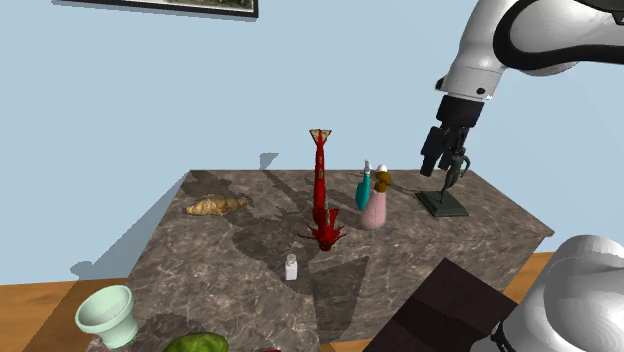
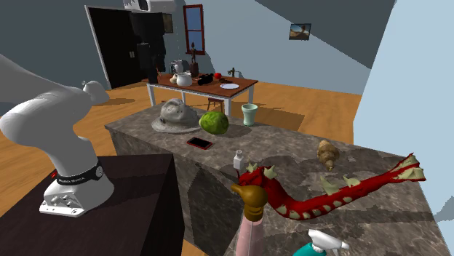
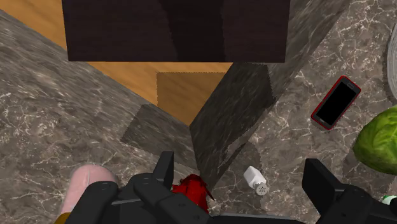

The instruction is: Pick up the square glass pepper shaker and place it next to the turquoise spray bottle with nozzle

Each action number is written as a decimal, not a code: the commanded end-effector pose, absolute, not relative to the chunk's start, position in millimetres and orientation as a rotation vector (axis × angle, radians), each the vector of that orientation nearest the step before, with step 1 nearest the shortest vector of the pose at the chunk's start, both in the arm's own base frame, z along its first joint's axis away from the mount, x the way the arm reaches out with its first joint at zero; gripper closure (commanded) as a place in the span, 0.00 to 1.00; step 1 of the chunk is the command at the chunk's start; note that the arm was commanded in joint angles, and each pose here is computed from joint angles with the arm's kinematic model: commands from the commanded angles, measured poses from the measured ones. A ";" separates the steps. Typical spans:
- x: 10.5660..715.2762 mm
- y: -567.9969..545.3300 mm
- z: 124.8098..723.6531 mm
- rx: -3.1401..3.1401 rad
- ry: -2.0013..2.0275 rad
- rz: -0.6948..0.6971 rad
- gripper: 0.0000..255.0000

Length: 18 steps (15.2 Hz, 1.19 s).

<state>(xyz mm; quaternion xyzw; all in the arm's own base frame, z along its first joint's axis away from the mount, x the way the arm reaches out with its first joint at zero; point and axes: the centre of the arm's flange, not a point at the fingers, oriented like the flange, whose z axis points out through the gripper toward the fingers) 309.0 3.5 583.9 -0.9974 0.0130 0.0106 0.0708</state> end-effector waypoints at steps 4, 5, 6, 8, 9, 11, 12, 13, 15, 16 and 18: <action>327.3 24.5 555.1 -3.015 0.052 0.023 0.00; 333.6 31.3 545.4 -3.020 0.056 0.020 0.00; 339.8 38.1 535.7 -3.025 0.061 0.017 0.00; 352.4 51.4 516.3 -3.035 0.069 0.011 0.00; 358.7 58.0 506.6 -3.041 0.074 0.007 0.00; 371.5 70.9 487.0 -3.051 0.082 0.001 0.00; 378.0 77.3 477.2 -3.056 0.087 -0.002 0.00; 384.5 83.6 467.4 -3.061 0.091 -0.005 0.00; 397.6 95.9 447.6 -3.071 0.100 -0.011 0.00; 404.1 102.0 437.7 -3.076 0.104 -0.014 0.00; 417.4 113.9 417.9 -3.086 0.113 -0.021 0.00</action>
